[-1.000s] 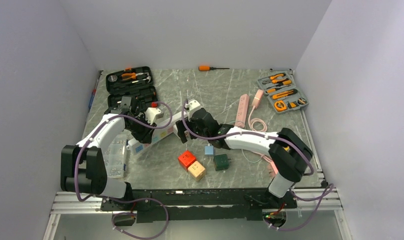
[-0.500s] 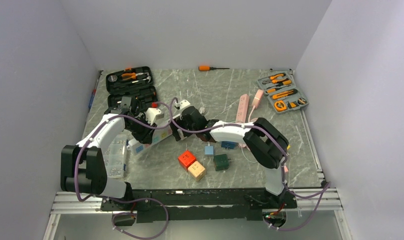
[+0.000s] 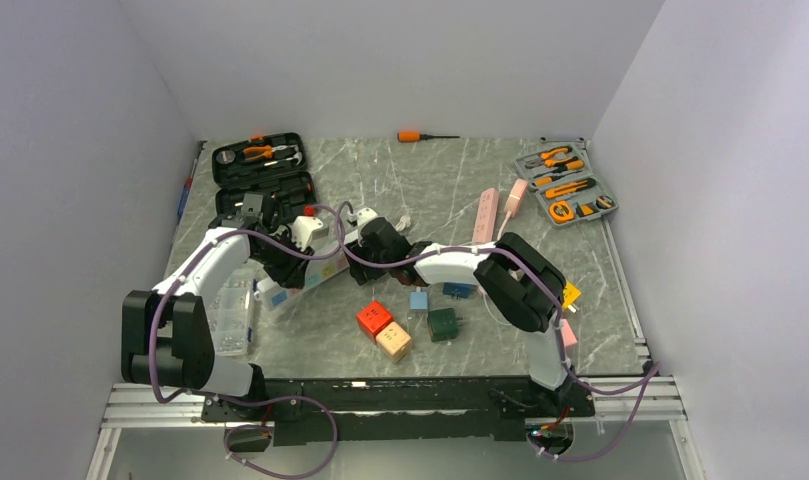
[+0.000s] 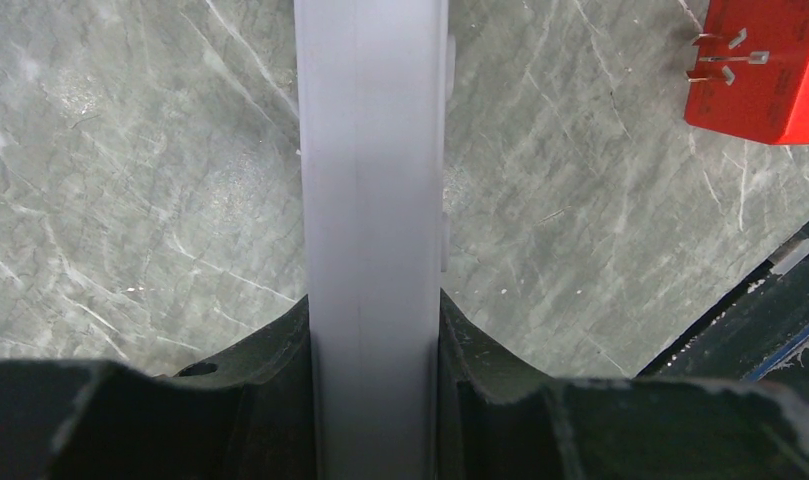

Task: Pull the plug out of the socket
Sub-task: Remove the plug from the socket, then place the plug at the center of the board, then pick up the socket from the center of the board.

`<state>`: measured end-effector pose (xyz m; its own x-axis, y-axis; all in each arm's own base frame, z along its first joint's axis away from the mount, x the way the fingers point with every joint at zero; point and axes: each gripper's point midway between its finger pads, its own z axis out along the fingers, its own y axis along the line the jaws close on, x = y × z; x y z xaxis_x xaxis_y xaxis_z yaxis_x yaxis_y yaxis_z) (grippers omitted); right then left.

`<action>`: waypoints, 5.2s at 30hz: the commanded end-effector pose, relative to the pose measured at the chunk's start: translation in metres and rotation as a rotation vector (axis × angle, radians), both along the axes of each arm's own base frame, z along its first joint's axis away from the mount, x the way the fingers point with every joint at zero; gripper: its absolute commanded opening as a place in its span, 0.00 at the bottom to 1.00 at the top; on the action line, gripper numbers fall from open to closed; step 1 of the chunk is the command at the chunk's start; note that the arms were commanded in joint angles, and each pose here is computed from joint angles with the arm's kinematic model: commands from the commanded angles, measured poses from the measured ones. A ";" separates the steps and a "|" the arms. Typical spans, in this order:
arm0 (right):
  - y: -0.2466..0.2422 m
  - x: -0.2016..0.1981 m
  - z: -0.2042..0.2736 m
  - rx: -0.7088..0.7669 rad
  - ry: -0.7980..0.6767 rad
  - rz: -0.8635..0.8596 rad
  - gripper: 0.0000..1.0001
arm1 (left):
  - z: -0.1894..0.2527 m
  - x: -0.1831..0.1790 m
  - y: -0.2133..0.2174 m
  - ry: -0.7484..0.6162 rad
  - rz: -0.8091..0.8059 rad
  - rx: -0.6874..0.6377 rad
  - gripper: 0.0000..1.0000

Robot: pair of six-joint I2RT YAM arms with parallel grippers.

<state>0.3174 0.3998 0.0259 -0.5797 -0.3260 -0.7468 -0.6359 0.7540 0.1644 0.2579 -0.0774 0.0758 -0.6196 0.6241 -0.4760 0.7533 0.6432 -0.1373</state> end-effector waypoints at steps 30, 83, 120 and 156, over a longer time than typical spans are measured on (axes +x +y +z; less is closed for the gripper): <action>-0.110 -0.003 0.040 -0.044 -0.024 -0.320 0.00 | -0.015 0.066 0.017 -0.105 0.116 0.125 0.00; -0.134 0.038 -0.010 -0.129 0.033 -0.555 0.99 | 0.080 0.057 -0.018 -0.068 0.045 -0.188 0.99; -0.071 -0.174 0.049 -0.017 -0.125 -0.012 1.00 | 0.166 0.025 -0.010 -0.193 0.100 -0.377 0.99; -0.060 -0.172 0.034 -0.059 -0.173 0.003 0.23 | 0.143 0.036 0.017 -0.461 0.047 -0.150 0.99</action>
<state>0.1285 0.3295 0.0225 -0.4882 -0.4542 -0.7452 -0.6746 0.7381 -0.0078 0.2739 -0.0658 0.1991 -0.4729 0.4255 -0.7716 0.6965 0.7169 -0.0315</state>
